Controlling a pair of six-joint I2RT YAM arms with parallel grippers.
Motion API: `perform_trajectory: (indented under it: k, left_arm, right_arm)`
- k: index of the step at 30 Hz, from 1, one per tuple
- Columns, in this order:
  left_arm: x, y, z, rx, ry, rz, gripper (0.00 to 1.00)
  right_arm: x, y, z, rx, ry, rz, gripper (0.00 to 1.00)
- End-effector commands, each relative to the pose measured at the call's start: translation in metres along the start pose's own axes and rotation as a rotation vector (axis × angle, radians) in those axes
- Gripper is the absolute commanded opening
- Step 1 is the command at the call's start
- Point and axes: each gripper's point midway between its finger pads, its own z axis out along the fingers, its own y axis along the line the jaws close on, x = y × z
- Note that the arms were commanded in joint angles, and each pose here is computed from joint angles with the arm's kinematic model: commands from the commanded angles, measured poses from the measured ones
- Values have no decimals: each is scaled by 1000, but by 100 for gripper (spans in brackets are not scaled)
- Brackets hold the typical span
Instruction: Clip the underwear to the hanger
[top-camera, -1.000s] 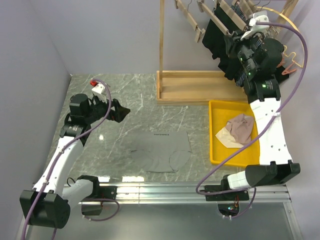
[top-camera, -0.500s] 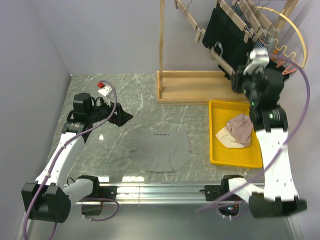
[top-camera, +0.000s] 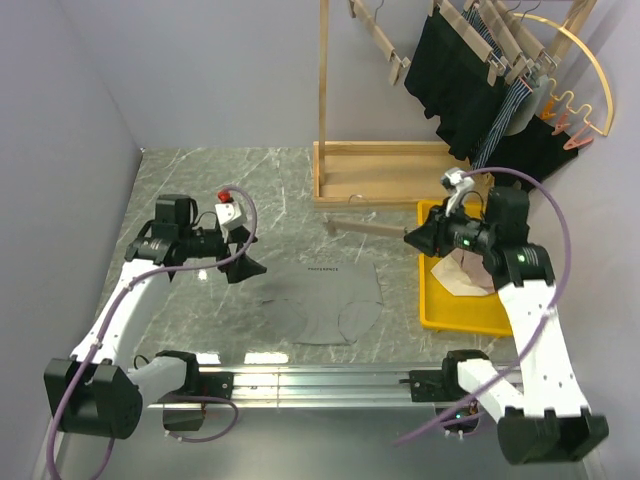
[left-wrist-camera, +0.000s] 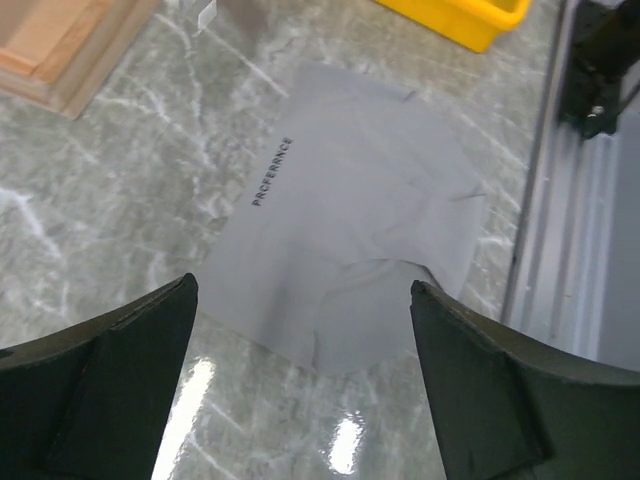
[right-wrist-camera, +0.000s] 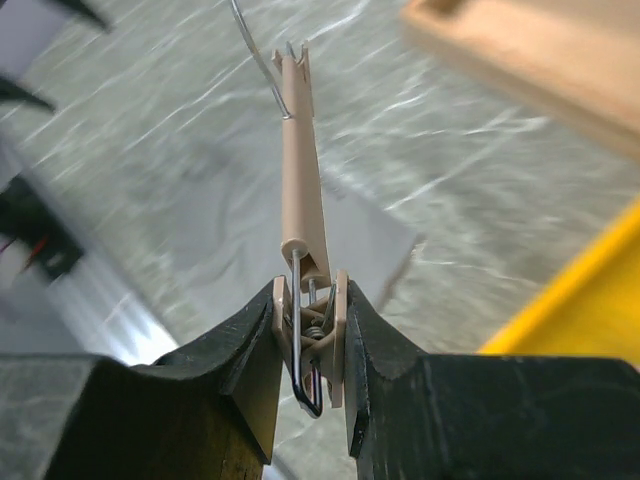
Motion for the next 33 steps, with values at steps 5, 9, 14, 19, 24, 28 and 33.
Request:
perform_trajectory:
  k: [5, 9, 14, 19, 24, 28, 33]
  left_arm:
    - [-40, -7, 3, 181, -38, -95, 96]
    - [-47, 4, 8, 172, -47, -171, 98]
    - [-38, 5, 14, 218, -38, -225, 95]
    - [-32, 4, 20, 256, -43, -223, 93]
    - [-24, -3, 23, 310, -47, -215, 90]
    - [-20, -26, 23, 413, -45, -209, 91]
    - [-9, -34, 26, 498, -66, -187, 88]
  right_arm:
    - [-6, 34, 16, -344, 71, -86, 0]
    - [-13, 40, 27, -411, 77, -103, 0]
    - [-14, 60, 28, -494, 92, -157, 0]
    - [-11, 73, 28, -548, 112, -190, 0]
    - [-10, 79, 26, -577, 112, -196, 0]
    - [-12, 81, 27, -586, 114, -193, 0]
    - [-14, 84, 26, -607, 113, -179, 0]
